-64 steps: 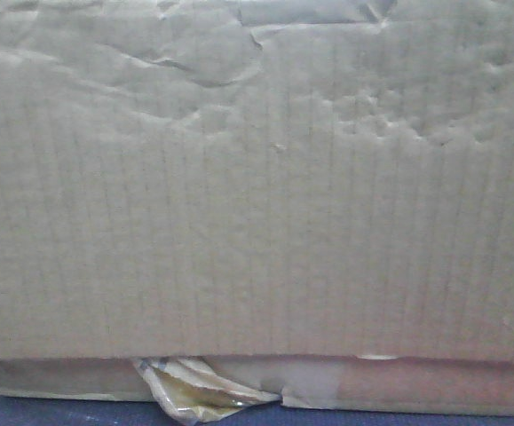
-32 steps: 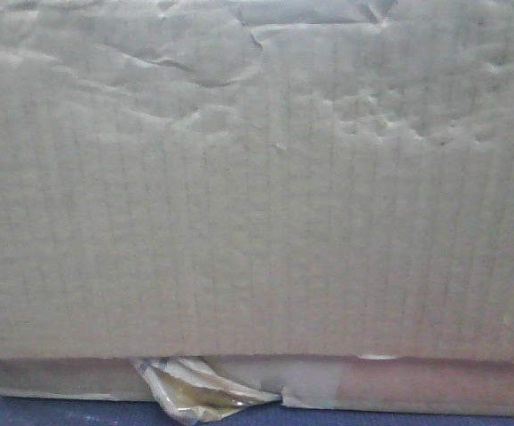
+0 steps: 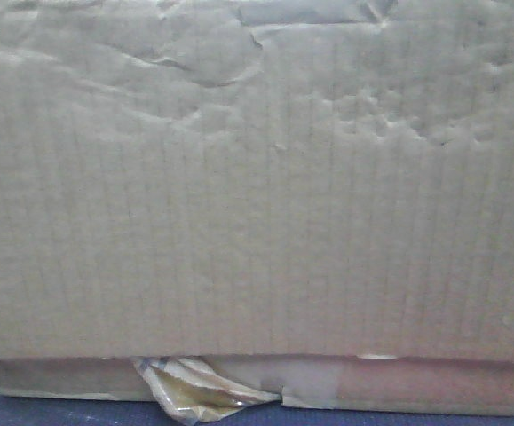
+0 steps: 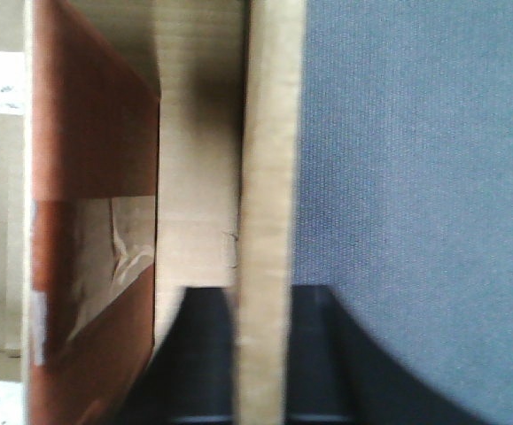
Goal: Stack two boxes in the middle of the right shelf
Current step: 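Lift the stacked boxes with both grippers off the workbench, then carry the held boxes with both grippers while driving to the steel shelf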
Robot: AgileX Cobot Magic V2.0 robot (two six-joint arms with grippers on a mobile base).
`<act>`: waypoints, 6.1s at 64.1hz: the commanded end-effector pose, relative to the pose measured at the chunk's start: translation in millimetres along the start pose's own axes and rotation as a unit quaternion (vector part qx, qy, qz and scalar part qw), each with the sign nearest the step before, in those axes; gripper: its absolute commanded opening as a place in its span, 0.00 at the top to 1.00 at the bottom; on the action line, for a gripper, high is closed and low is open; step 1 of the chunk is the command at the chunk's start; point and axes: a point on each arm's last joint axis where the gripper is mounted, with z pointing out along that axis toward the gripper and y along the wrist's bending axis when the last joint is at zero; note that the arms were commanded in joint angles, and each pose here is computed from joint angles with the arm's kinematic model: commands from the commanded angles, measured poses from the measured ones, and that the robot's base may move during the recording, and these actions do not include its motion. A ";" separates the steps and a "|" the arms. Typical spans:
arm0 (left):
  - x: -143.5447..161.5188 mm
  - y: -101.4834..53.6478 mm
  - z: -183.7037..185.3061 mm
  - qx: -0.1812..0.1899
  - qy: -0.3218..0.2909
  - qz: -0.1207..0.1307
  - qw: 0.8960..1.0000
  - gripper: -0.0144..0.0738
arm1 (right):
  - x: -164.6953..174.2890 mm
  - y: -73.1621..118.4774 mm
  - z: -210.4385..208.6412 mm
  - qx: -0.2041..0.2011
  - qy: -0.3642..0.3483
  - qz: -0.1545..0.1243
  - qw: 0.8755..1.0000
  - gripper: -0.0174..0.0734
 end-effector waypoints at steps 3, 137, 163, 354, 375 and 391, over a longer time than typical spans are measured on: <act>4.2 1.3 3.7 0.002 0.010 -0.003 1.000 0.86 | -0.5 -1.5 1.1 0.003 -0.003 0.000 1.000 0.99; -42.8 43.2 -168.5 -0.060 -0.417 -0.039 0.906 0.96 | -66.7 9.1 -132.2 -0.047 -0.443 0.001 0.895 0.98; -42.8 43.2 -168.5 -0.060 -0.417 -0.039 0.906 0.96 | -67.9 10.5 -134.0 -0.054 -0.453 -0.002 0.890 0.98; -44.0 42.3 -166.1 -0.061 -0.415 -0.038 0.907 0.96 | -70.3 13.3 -136.7 -0.068 -0.471 -0.008 0.880 0.98; -44.0 42.3 -166.1 -0.061 -0.415 -0.038 0.907 0.96 | -70.3 13.3 -136.7 -0.068 -0.471 -0.008 0.880 0.98; -43.9 42.5 -166.4 -0.062 -0.416 -0.038 0.907 0.96 | -70.3 13.3 -136.7 -0.068 -0.471 -0.008 0.880 0.98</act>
